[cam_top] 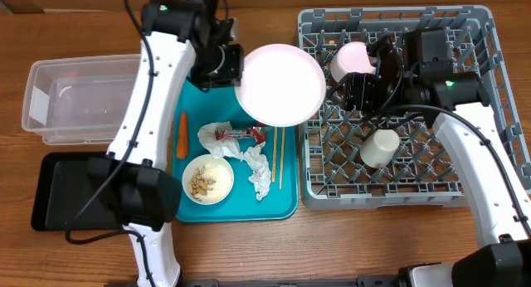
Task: Sort waste into correct bins and load items into the dishwasher
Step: 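Grasp the pink plate rim with the left gripper and lift it, then pass the pink plate from the left gripper to the right gripper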
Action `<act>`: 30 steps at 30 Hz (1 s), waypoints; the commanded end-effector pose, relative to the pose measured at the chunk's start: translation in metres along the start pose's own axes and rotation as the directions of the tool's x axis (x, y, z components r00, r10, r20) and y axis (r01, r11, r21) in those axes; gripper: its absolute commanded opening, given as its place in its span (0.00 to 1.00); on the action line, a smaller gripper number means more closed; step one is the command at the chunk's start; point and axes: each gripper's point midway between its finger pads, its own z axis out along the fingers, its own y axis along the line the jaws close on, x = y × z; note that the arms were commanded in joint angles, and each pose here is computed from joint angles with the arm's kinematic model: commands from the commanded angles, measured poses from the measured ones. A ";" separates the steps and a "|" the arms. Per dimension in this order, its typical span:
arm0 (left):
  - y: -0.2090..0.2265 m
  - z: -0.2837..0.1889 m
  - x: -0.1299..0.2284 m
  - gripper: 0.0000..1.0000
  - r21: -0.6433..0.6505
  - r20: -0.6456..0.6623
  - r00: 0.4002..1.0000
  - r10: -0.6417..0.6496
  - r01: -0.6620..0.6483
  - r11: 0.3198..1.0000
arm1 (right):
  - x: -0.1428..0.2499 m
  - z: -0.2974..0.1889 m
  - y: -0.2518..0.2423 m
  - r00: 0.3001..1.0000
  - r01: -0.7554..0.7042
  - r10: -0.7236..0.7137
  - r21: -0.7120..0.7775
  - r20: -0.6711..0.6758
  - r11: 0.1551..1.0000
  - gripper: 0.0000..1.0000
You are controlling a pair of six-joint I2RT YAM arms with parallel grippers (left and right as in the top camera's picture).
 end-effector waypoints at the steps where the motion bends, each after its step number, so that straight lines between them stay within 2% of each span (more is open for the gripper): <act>1: -0.020 -0.012 0.001 0.04 0.041 0.033 0.997 0.068 -0.069 0.997 | 0.002 0.001 0.004 1.000 -0.003 0.003 -0.032 -0.009 0.999 0.72; 9: -0.037 -0.008 0.006 0.04 0.067 0.025 0.995 0.102 -0.103 0.992 | 0.000 0.001 0.005 1.000 0.000 -0.001 -0.034 -0.004 0.999 0.56; 19: -0.051 -0.009 0.009 0.04 0.140 0.017 0.993 0.114 -0.116 0.983 | 0.000 0.001 0.005 1.000 0.001 -0.002 -0.033 -0.004 0.999 0.55; 22: -0.051 -0.009 0.009 0.04 0.145 0.015 0.993 0.114 -0.115 0.983 | 0.000 0.001 0.005 1.000 0.001 -0.002 -0.033 -0.004 0.999 0.50; 30: -0.052 -0.009 0.010 0.04 0.148 0.012 0.993 0.117 -0.117 0.982 | -0.001 0.001 0.001 1.000 0.001 -0.001 -0.015 0.001 1.000 0.23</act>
